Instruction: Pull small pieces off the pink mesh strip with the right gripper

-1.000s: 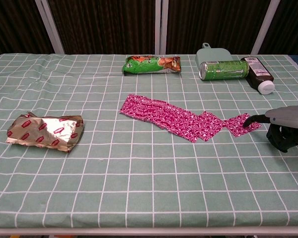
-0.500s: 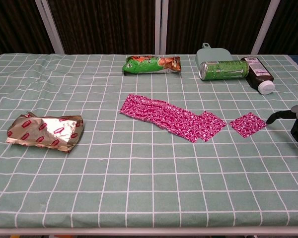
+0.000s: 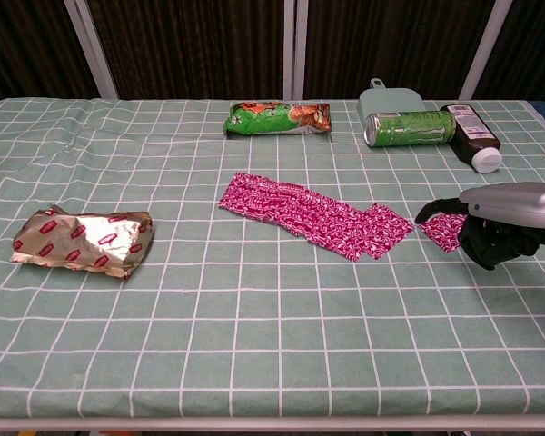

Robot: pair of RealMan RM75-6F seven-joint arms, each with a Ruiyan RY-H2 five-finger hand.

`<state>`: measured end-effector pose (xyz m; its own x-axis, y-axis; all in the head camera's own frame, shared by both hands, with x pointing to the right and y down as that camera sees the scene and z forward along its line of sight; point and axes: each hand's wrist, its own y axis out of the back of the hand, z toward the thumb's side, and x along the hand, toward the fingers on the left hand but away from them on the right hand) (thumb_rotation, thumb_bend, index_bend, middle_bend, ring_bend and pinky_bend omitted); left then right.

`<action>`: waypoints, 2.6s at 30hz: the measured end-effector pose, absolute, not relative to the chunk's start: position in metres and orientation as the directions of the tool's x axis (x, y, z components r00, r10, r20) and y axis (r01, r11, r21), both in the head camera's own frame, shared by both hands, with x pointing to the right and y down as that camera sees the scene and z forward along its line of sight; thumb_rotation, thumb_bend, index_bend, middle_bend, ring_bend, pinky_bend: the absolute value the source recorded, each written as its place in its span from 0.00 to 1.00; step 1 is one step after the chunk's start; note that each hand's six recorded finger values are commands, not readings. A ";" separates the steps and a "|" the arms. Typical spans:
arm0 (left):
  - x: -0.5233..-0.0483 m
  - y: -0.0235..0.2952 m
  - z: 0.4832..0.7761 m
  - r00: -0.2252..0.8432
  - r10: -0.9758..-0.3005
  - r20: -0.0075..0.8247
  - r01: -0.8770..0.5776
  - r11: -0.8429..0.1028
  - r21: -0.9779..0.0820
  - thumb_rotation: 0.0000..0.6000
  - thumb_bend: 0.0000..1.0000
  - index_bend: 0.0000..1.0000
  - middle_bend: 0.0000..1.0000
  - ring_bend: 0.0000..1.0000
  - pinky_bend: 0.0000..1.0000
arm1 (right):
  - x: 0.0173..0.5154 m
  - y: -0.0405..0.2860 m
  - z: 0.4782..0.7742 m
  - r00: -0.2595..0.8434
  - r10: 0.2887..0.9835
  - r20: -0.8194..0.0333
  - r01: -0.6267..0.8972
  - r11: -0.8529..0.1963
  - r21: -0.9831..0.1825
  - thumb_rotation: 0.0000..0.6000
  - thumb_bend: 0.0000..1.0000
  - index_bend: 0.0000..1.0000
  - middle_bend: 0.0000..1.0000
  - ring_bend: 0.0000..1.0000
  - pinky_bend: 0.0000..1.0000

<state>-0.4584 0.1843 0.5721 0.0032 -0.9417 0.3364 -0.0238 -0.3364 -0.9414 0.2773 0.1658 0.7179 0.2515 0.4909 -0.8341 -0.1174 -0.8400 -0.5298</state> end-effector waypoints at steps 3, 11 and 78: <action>-0.460 0.184 0.571 0.000 -0.942 0.334 -0.026 -0.334 -0.942 1.00 0.15 0.11 0.08 0.07 0.24 | 0.268 0.166 0.723 0.257 0.479 -0.839 -0.128 -0.844 -0.521 1.00 1.00 0.09 0.95 0.90 0.82; -0.464 0.183 0.570 -0.010 -0.944 0.329 -0.036 -0.329 -0.944 1.00 0.15 0.11 0.08 0.07 0.24 | 0.253 0.156 0.731 0.251 0.485 -0.838 -0.145 -0.837 -0.528 1.00 1.00 0.03 0.95 0.90 0.82; -0.466 0.183 0.563 -0.011 -0.950 0.311 -0.039 -0.310 -0.950 1.00 0.15 0.11 0.08 0.07 0.24 | 0.241 0.186 0.729 0.266 0.419 -0.868 -0.227 -0.848 -0.478 1.00 1.00 0.09 0.95 0.90 0.81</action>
<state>-0.4663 0.1828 0.5629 -0.0108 -0.9503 0.3111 -0.0394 -0.3104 -0.9498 0.2414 0.1862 0.7293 0.2655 0.4186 -0.8685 -0.2268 -0.8484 -0.4783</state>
